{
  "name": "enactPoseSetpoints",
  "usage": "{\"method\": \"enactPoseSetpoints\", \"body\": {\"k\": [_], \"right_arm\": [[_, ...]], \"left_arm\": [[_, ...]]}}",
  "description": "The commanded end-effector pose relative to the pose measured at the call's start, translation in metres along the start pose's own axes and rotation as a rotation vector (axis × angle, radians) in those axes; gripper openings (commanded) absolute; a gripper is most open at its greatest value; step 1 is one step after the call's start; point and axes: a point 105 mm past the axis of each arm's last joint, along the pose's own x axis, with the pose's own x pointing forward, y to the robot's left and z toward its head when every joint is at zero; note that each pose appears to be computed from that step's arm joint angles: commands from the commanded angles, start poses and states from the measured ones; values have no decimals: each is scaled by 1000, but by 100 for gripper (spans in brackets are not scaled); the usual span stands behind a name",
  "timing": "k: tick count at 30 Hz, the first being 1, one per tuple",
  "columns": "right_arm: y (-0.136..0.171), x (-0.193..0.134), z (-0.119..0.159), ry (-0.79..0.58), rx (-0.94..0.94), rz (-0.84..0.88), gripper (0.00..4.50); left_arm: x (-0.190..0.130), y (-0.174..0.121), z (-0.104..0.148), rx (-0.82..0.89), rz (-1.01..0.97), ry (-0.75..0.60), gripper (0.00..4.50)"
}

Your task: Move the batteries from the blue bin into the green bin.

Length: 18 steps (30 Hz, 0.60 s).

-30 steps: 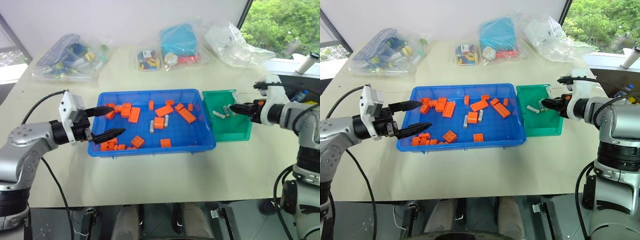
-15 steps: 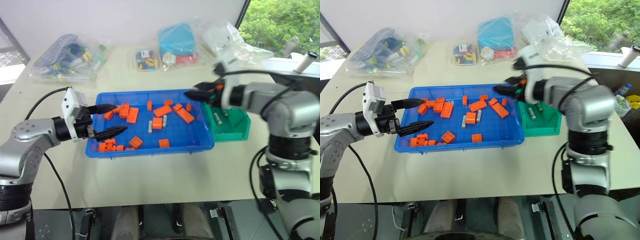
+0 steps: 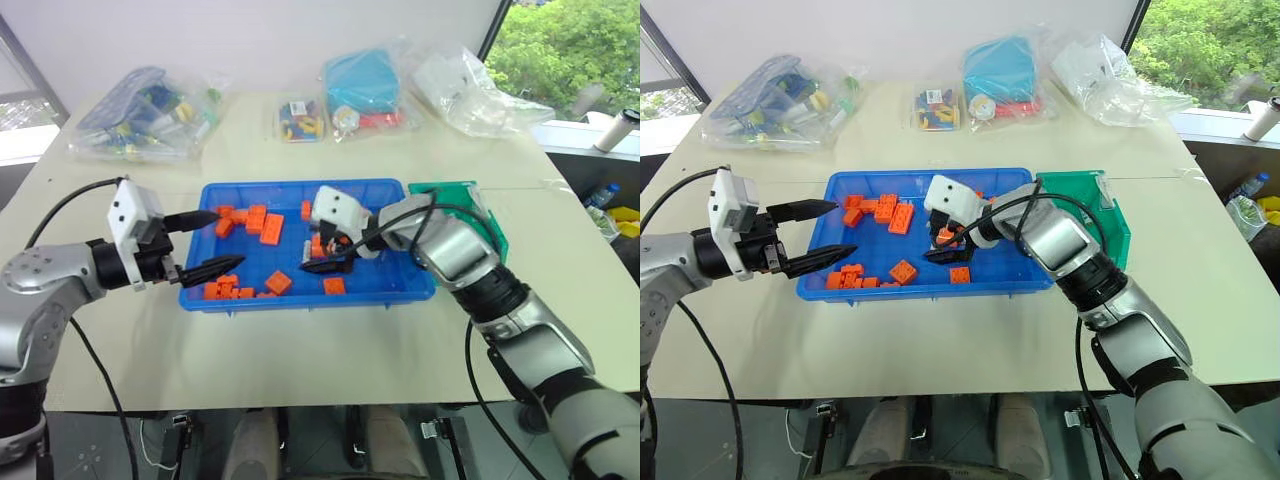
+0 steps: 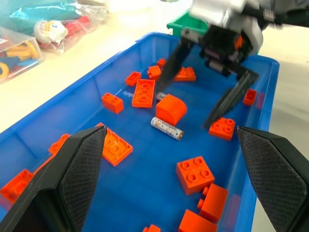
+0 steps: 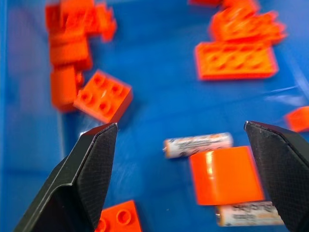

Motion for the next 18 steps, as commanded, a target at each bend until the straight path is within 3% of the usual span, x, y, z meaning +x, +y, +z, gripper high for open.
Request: {"method": "enactPoseSetpoints", "body": {"k": [1, 8, 18], "right_arm": [[-6, 3, 17, -5, -92, 6, 444], [-16, 18, 16, 34, -100, 28, 444], [-22, 30, -5, 128, -73, 72, 444]], "left_arm": [[-3, -2, 15, 49, 9, -27, 450], [-3, -3, 16, 56, 24, -32, 450], [-2, -2, 17, 63, 34, -43, 450]]}}
